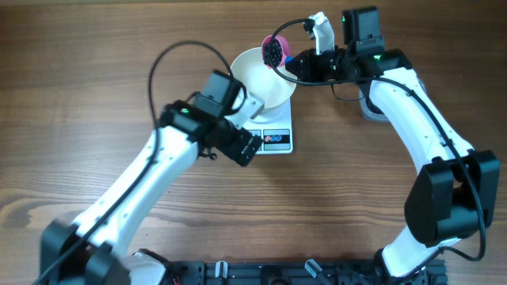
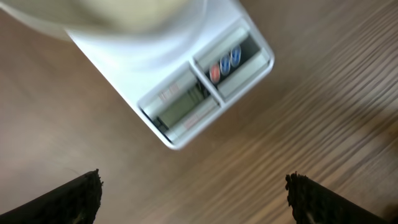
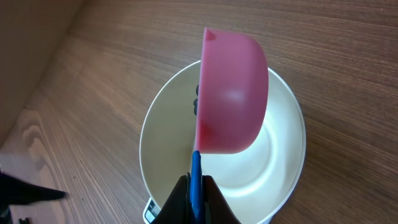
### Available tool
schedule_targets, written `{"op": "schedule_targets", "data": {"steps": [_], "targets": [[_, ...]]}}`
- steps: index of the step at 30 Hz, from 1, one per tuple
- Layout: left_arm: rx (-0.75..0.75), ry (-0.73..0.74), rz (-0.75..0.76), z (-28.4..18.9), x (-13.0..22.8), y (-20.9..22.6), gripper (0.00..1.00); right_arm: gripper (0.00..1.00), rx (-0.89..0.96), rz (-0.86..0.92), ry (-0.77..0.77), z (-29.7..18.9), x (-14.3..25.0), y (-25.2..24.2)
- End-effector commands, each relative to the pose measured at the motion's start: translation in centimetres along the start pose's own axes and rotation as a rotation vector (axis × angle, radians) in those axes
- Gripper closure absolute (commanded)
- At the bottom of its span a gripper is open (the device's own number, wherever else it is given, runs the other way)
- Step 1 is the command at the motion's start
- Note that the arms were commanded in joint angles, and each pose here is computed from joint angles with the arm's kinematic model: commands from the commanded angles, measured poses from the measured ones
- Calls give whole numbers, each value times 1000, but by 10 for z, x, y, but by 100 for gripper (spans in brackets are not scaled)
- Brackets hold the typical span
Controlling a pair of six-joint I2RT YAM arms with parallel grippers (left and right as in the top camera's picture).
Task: Scoop item into bowl and weigh 150g on scale
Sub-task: 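Move the left gripper toward the scale display and hold there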
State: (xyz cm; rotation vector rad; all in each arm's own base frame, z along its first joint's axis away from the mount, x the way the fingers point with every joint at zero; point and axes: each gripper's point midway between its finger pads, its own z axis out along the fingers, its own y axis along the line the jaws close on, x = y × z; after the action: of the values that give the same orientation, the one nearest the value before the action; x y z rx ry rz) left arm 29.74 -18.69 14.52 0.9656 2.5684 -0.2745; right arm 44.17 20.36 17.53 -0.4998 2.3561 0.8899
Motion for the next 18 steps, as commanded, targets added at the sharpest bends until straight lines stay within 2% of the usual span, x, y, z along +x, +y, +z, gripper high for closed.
{"op": "schedule_targets", "data": {"steps": [1,5,8,9,11,18], "targets": [[-18,-52,112,-17,-11,3,0,96,1,-53,-54,-14,-20,12],[-3,6,119,-16,3,1,0,96,1,-50,-53,-14,-19,12],[-37,-2,-7,-19,5,23,0,96,1,-51,-54,-14,-19,12],[2,-4,-8,-22,8,22,0,96,1,-52,-54,-14,-20,12],[107,-9,101,-28,15,12,0,96,1,-52,-54,-14,-20,12],[77,-15,66,-17,10,28,0,96,1,-53,-57,-14,-20,12]]}}
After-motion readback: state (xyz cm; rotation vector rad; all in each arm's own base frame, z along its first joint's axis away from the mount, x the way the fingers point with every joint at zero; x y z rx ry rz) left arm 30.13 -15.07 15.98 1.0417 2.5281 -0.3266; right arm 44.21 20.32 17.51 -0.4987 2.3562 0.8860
